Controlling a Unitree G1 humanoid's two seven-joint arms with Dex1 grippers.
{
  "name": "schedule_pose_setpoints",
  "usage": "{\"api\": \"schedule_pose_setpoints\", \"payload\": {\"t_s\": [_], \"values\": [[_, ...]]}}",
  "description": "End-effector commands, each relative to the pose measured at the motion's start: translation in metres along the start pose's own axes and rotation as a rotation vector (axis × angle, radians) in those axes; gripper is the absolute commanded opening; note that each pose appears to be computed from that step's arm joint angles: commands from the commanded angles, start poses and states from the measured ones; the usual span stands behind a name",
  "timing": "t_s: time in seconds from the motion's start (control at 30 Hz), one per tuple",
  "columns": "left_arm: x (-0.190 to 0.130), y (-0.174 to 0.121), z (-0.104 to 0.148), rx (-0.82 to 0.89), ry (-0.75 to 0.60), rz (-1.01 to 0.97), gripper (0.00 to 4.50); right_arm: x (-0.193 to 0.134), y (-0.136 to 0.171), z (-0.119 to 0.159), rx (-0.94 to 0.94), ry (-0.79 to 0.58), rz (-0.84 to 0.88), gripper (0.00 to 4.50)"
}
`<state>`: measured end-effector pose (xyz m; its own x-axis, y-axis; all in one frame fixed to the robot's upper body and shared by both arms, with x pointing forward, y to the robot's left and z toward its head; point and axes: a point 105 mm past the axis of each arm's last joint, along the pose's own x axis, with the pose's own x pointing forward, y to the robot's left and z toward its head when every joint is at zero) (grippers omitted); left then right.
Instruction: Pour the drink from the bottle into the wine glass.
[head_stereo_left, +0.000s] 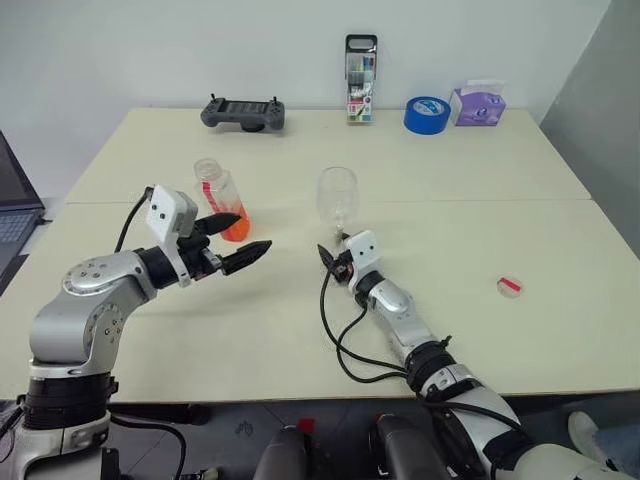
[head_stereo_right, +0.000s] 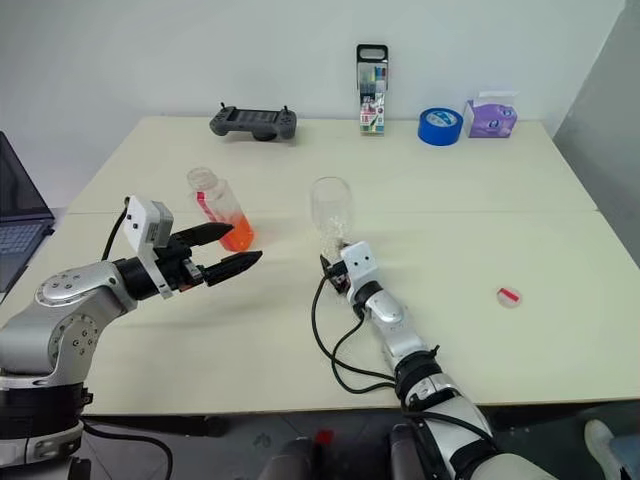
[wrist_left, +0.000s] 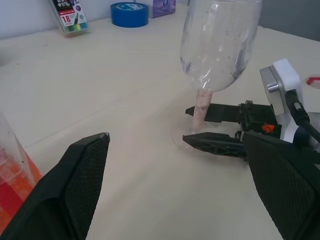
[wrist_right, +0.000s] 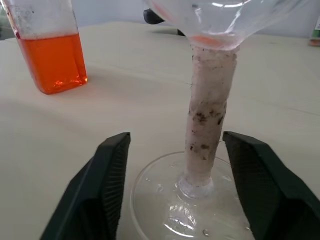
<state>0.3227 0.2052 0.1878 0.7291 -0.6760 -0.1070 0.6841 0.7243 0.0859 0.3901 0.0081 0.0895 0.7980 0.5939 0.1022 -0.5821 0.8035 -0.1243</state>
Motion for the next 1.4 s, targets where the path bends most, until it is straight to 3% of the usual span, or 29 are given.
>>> {"api": "schedule_pose_setpoints", "payload": {"t_s": [0.03,0.2,0.5,0.63,0.77,0.87,0.97,1.17,1.4], "values": [[-0.005,0.01,0.005,0.019,-0.037,0.057,4.5,-0.001,0.002,0.012,-0.021,-0.032,0.032,4.41],[-0.01,0.02,-0.011,0.002,-0.036,0.137,4.5,-0.017,-0.007,0.023,-0.032,-0.031,0.049,4.46],[-0.017,0.044,-0.03,0.039,-0.066,0.332,4.5,-0.096,-0.026,0.059,-0.092,0.091,0.149,4.46],[-0.02,0.061,-0.024,0.063,-0.126,0.444,4.5,-0.128,-0.032,0.115,-0.144,0.126,0.258,4.46],[-0.016,0.067,-0.015,0.066,-0.179,0.475,4.5,-0.133,-0.048,0.202,-0.183,0.083,0.314,4.46],[-0.009,0.069,-0.013,0.076,-0.192,0.487,4.5,-0.132,-0.041,0.229,-0.158,0.092,0.417,4.46],[0.001,0.072,-0.011,0.078,-0.192,0.491,4.5,-0.124,-0.037,0.232,-0.145,0.117,0.464,4.46],[0.018,0.076,-0.003,0.098,-0.203,0.459,4.5,-0.098,-0.047,0.227,-0.181,0.084,0.387,4.46],[0.034,0.082,0.006,0.135,-0.208,0.46,4.5,-0.091,-0.049,0.225,-0.197,0.063,0.384,4.46]]}}
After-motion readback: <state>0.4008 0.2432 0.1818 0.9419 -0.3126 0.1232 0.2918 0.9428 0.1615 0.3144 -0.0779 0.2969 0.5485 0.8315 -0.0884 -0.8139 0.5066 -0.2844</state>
